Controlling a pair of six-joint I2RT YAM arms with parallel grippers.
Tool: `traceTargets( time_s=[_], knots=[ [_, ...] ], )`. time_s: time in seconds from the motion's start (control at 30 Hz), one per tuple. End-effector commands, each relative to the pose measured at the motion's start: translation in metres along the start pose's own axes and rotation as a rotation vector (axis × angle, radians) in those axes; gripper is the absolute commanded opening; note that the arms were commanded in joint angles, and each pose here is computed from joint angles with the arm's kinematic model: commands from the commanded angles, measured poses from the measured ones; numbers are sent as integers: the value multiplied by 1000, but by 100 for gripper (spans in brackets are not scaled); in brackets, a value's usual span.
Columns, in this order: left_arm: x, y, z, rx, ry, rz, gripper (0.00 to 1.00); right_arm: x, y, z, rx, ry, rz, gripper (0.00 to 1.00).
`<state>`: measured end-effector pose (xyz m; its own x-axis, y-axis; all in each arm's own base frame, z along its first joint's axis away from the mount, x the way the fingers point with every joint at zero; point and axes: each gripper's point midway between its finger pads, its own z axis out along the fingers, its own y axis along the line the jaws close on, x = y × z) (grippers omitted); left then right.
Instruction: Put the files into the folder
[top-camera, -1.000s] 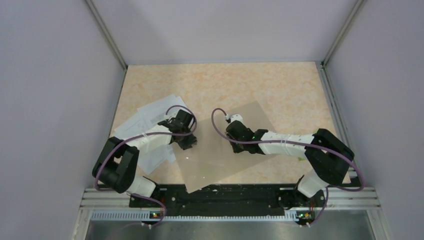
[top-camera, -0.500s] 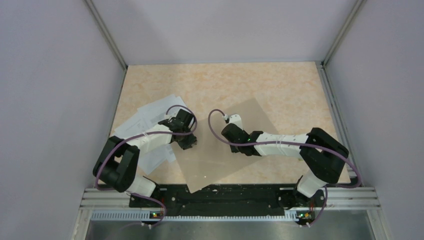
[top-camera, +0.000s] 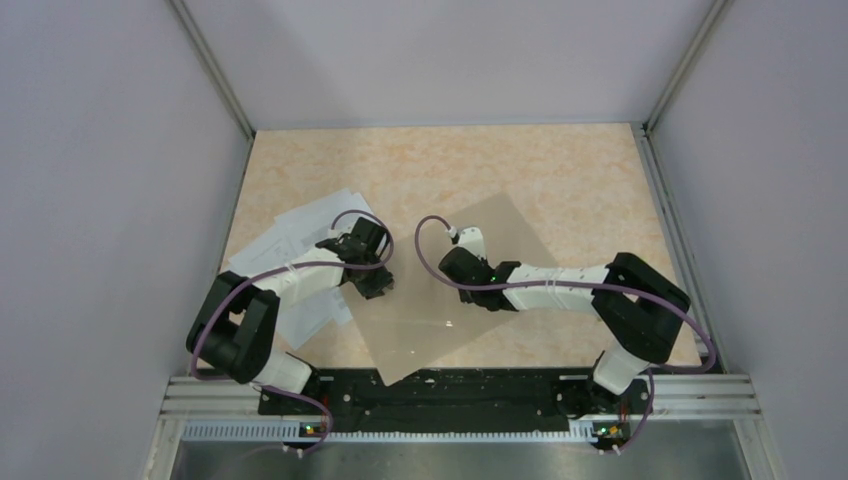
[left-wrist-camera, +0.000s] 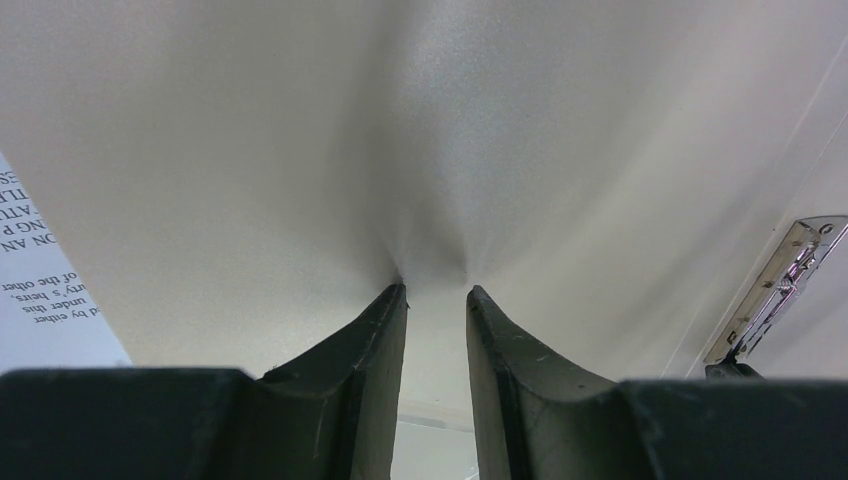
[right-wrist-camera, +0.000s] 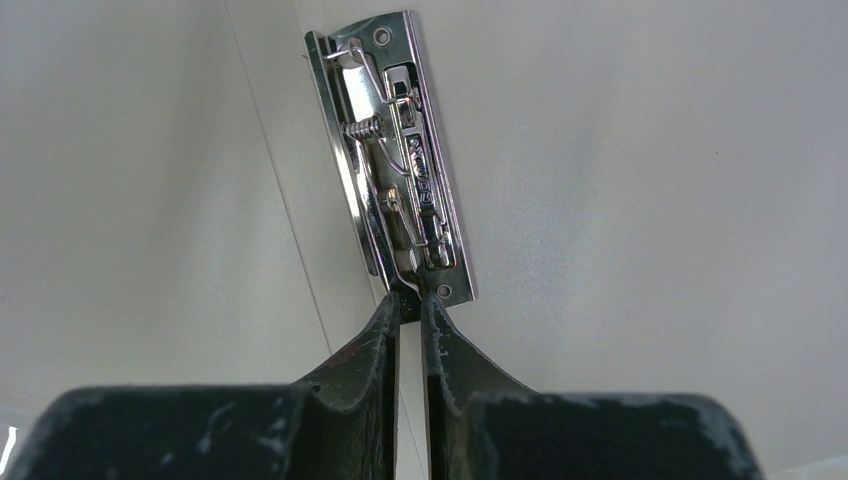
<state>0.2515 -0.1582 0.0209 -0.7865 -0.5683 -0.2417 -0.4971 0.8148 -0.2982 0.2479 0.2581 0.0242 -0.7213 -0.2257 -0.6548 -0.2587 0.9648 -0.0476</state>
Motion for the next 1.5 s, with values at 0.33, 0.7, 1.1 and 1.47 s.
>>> traceTargets(
  time_s=[0.33, 0.7, 1.1, 1.47],
  knots=[
    [-1, 49, 15, -182, -26, 20, 35, 62, -50, 11, 207, 192, -93, 10],
    [-1, 48, 15, -177, -26, 24, 35, 27, -48, -2, 161, 86, 15, 9],
    [-2, 23, 15, -70, 10, 119, 35, 0, -31, -11, 64, 23, 34, 9],
    [1, -27, 21, 86, 123, 317, 35, -25, 18, -25, -209, -38, 18, 16]
  ],
)
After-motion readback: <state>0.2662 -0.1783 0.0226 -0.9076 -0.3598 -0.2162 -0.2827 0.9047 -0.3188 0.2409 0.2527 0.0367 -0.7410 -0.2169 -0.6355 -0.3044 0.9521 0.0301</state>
